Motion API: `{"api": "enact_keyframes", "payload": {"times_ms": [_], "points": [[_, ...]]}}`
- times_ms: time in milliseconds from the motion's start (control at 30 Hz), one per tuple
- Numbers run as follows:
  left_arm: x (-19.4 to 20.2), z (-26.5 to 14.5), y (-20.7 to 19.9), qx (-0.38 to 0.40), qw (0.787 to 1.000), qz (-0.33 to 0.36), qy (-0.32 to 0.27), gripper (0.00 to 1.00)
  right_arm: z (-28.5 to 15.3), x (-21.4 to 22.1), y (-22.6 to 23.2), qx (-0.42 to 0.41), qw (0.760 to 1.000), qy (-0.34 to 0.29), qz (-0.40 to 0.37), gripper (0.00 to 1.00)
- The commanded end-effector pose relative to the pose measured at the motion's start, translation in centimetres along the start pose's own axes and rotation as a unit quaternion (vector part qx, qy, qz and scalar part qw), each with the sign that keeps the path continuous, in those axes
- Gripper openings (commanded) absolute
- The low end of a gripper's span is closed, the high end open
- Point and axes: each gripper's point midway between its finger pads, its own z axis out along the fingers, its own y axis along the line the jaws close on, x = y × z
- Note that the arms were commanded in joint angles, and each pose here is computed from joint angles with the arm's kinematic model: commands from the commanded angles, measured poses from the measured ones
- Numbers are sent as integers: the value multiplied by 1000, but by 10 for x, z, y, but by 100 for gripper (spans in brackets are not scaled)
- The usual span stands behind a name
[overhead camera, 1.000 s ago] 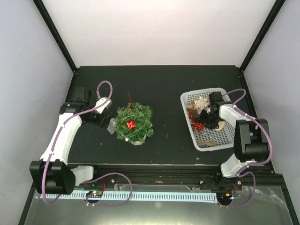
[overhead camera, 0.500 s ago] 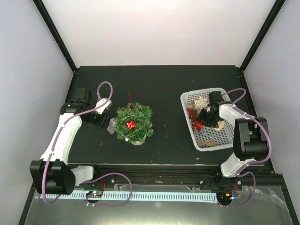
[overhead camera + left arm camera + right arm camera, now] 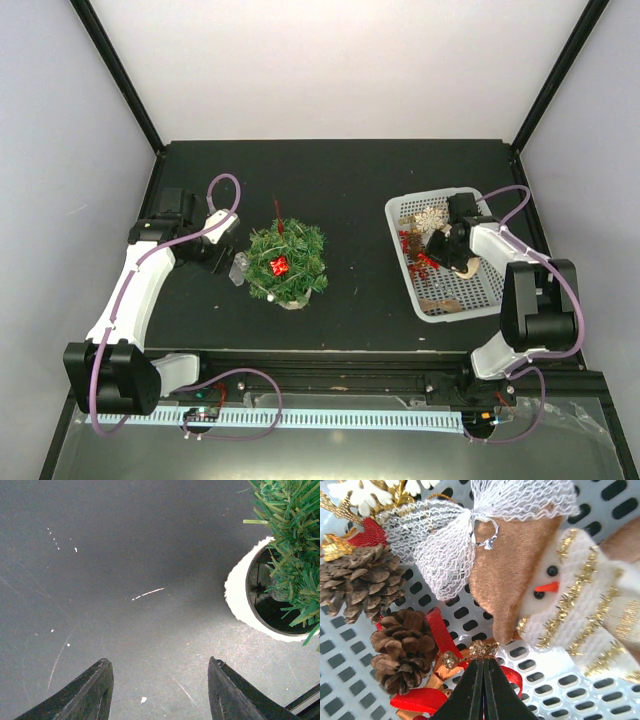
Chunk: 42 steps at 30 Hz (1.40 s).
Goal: Decorate the small christmas tree
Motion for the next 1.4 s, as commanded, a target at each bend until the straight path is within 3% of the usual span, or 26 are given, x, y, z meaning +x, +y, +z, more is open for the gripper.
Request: {"api": "enact_keyframes", "payload": {"times_ms": [0, 567, 833, 1000, 1200, 1367], "points": [[-2, -3, -4, 6, 1000, 0, -6, 53, -20, -9, -5, 18, 999, -35, -5, 5], [-4, -1, -6, 19, 1000, -1, -7, 53, -74, -24, -20, 69, 992, -107, -4, 2], [-2, 1, -7, 20, 1000, 2, -5, 53, -135, -41, -8, 53, 984, -169, 1, 1], [-5, 2, -8, 25, 1000, -2, -12, 53, -157, -52, -16, 85, 977, -197, 8, 1], [-5, 1, -9, 26, 1000, 0, -14, 53, -134, -49, -31, 105, 980, -166, 19, 3], [-4, 0, -9, 25, 1000, 4, -14, 53, -105, -28, -13, 44, 993, -105, -7, 16]]}}
